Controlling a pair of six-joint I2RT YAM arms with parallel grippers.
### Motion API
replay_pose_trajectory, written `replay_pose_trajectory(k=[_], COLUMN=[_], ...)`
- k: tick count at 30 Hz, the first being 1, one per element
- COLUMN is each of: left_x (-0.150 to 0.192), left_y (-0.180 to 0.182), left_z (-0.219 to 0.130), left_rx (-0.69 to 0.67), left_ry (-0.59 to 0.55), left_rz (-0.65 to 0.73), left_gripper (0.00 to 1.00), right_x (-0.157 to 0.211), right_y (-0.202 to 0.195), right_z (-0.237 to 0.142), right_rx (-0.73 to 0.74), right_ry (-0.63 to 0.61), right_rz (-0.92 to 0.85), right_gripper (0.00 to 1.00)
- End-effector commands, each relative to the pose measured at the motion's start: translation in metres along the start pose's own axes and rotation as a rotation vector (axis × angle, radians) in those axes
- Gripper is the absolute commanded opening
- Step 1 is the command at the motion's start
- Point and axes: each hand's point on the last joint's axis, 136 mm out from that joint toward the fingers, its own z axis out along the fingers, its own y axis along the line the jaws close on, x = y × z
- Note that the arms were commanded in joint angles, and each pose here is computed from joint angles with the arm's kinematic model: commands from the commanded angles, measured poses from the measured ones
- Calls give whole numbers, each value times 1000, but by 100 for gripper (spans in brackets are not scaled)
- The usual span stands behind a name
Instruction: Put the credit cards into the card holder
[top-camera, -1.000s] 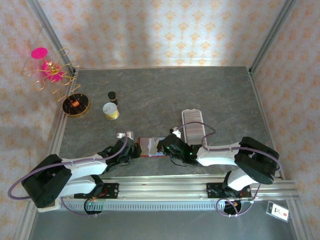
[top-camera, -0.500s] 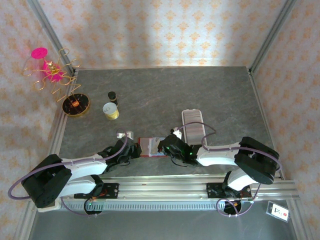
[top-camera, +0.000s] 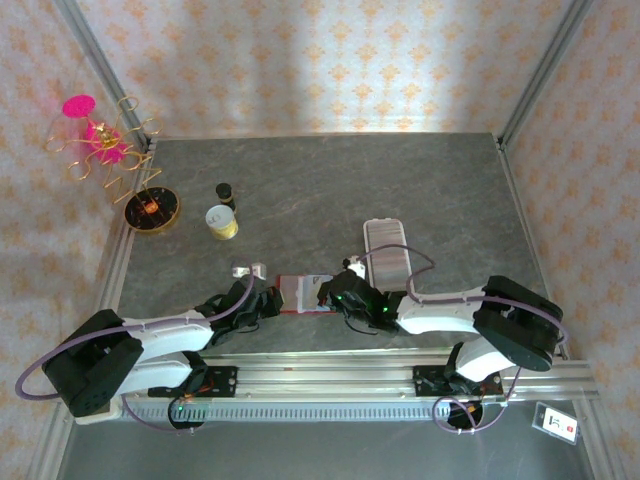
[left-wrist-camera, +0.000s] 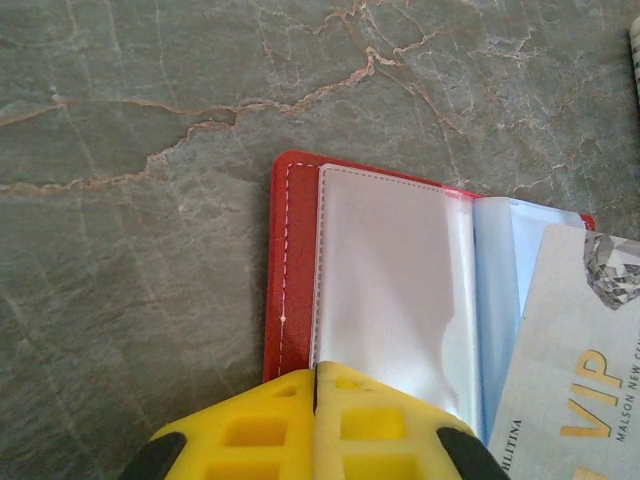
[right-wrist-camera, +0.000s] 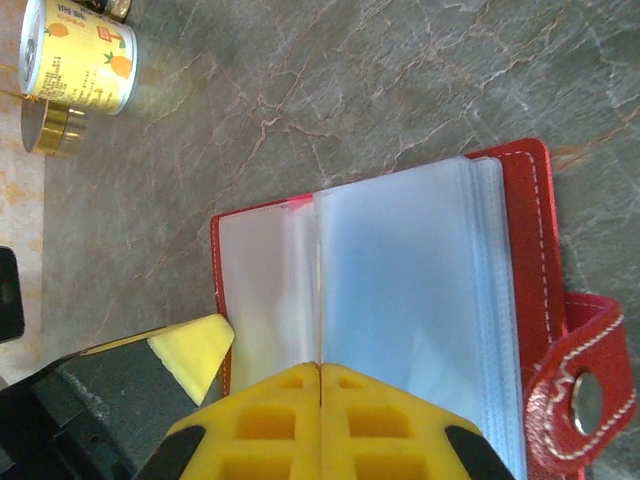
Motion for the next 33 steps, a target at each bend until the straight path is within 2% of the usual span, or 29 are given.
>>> replay_pose_trajectory(k=[1,8,15,33], left_x=[18,19,18,18], left_y=[19,20,19,19], left_z=[-1,-2,-2,-2], left_rx=[-56,-54,-52,-52], left_ry=[56,55,52,53], left_rz=[1,-2,-2,-4], left_gripper=[7,7,7,7], right_x=[1,3,3,2], right_y=[7,13,1,-5], right_z=[1,3,5,3], right_rx=[-45,-80,-27,-10], right_ry=[-4,9,0,-14], right_rz=[22,41,30,20], right_gripper=[0,0,0,0])
